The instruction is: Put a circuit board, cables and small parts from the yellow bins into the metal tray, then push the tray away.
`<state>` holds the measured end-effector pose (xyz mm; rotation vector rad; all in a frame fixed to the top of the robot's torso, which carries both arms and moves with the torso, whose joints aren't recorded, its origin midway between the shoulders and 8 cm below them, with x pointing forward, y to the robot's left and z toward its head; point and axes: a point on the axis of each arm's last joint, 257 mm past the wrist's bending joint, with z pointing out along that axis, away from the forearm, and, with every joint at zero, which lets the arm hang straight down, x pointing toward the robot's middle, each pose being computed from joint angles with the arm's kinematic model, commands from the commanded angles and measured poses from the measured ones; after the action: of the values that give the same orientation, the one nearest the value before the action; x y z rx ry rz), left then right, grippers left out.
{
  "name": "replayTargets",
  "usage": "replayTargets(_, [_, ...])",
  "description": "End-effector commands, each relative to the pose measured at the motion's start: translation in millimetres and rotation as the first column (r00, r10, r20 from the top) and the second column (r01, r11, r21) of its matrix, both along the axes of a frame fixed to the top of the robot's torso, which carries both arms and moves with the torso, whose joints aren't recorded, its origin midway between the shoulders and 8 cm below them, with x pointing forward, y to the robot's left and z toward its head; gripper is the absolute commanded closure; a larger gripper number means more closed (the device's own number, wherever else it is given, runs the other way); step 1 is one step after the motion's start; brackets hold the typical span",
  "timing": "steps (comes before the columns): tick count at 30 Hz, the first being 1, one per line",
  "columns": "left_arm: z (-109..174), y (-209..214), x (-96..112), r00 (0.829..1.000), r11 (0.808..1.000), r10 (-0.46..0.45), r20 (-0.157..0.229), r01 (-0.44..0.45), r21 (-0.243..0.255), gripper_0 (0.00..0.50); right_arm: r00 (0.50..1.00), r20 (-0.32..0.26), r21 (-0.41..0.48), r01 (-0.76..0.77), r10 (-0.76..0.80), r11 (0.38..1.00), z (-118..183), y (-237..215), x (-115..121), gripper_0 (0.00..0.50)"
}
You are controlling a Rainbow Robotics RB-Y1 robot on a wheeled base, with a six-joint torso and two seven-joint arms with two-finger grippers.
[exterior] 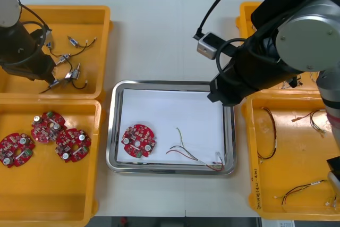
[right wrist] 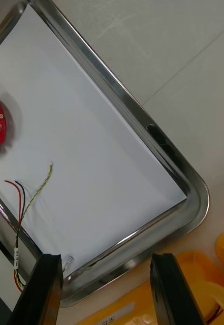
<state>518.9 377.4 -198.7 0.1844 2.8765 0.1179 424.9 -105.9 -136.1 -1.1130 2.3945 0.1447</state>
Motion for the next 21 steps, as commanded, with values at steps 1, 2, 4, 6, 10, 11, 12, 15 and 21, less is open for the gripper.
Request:
replayTargets(1, [10.4,-20.8,20.9,0.986,0.987,-0.16,0.041,0.16,0.01,0.0,0.995,0.052,0.035,0.084,-0.086,0.996,43.5,-27.3,13.8,0.0])
replayTargets(2, [8.8,-22.1,23.1,0.986,0.987,-0.162,0.045,0.162,0.008,0.0,0.992,0.049,0.048,0.113,-0.116,0.992,48.6,-33.1,15.3,0.0])
replayTargets(4, [5.2,-21.4,26.1,0.985,0.986,-0.164,0.049,0.164,0.014,0.0,0.986,0.048,0.065,0.156,-0.159,0.986,54.1,-42.6,18.1,0.0])
replayTargets(6, [2.5,-21.6,28.9,0.984,0.985,-0.171,0.051,0.17,0.029,0.0,0.982,0.055,0.079,0.178,-0.182,0.981,60.6,-49.6,20.9,0.0])
replayTargets(10, [-3.6,-24.2,32.7,0.982,0.983,-0.18,0.058,0.178,0.04,0.0,0.969,0.079,0.101,0.227,-0.235,0.969,74.5,-66.7,28.2,0.0])
replayTargets(11, [-4.5,-24.5,32.8,0.982,0.983,-0.182,0.057,0.18,0.042,0.0,0.963,0.091,0.104,0.245,-0.255,0.964,78.8,-73.4,31.2,0.0])
replayTargets(12, [-4.8,-24.5,32.6,0.982,0.983,-0.183,0.056,0.18,0.04,0.0,0.96,0.095,0.107,0.253,-0.263,0.961,80.8,-76.1,32.5,0.0])
replayTargets(15, [-7.1,-24.4,31.9,0.982,0.983,-0.183,0.051,0.181,0.038,0.0,0.941,0.124,0.118,0.302,-0.316,0.946,91.9,-93.5,39.8,0.0])
replayTargets(21, [-16.7,-23.0,33.4,0.979,0.979,-0.196,0.048,0.194,0.06,0.0,0.899,0.109,0.197,0.399,-0.424,0.896,109.5,-124.3,53.5,0.0])
